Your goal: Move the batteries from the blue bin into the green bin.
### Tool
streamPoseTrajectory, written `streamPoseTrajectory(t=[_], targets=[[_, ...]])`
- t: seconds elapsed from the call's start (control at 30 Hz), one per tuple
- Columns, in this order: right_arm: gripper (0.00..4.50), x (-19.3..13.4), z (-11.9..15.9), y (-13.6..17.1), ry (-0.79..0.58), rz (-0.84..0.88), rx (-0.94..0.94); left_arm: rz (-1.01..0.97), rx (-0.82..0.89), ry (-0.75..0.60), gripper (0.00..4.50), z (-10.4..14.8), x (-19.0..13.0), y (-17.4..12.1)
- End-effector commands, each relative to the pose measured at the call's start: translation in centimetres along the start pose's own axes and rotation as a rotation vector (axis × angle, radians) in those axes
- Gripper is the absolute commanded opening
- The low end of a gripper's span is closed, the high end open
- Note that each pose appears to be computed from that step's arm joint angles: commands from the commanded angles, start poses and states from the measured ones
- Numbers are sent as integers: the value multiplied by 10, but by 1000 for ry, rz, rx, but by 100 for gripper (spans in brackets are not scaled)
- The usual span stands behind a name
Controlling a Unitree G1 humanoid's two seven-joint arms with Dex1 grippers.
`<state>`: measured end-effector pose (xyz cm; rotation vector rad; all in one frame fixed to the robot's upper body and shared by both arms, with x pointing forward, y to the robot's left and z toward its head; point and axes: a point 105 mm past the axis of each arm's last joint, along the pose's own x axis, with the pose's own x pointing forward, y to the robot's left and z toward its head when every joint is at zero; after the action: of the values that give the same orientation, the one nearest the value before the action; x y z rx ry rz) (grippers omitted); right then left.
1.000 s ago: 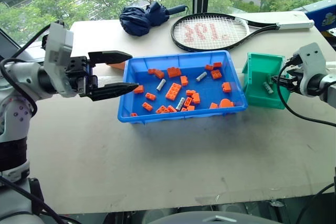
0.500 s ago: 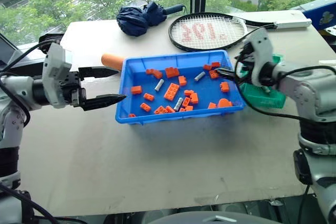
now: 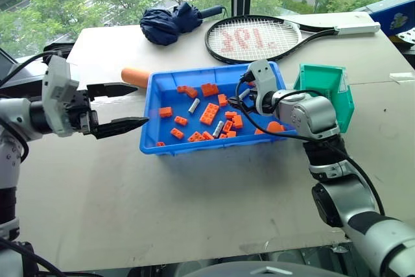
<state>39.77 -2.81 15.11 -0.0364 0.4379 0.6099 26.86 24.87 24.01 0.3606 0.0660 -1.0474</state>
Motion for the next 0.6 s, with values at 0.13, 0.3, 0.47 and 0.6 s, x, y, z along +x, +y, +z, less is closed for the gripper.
streamPoseTrajectory(t=[0.13, 0.3, 0.47, 0.6], targets=[[445, 16, 15, 1, -42, -34, 55, 26, 56, -27, 450, 13, -4, 1], [445, 30, 19, -4, -48, -89, 85, 35, 59, -34, 450, 12, -4, 2], [445, 42, 16, -8, -38, -131, 42, 35, 65, -37, 450, 13, -3, 2], [445, 48, 12, -7, -26, -129, 4, 34, 68, -38, 450, 14, -2, 2]])
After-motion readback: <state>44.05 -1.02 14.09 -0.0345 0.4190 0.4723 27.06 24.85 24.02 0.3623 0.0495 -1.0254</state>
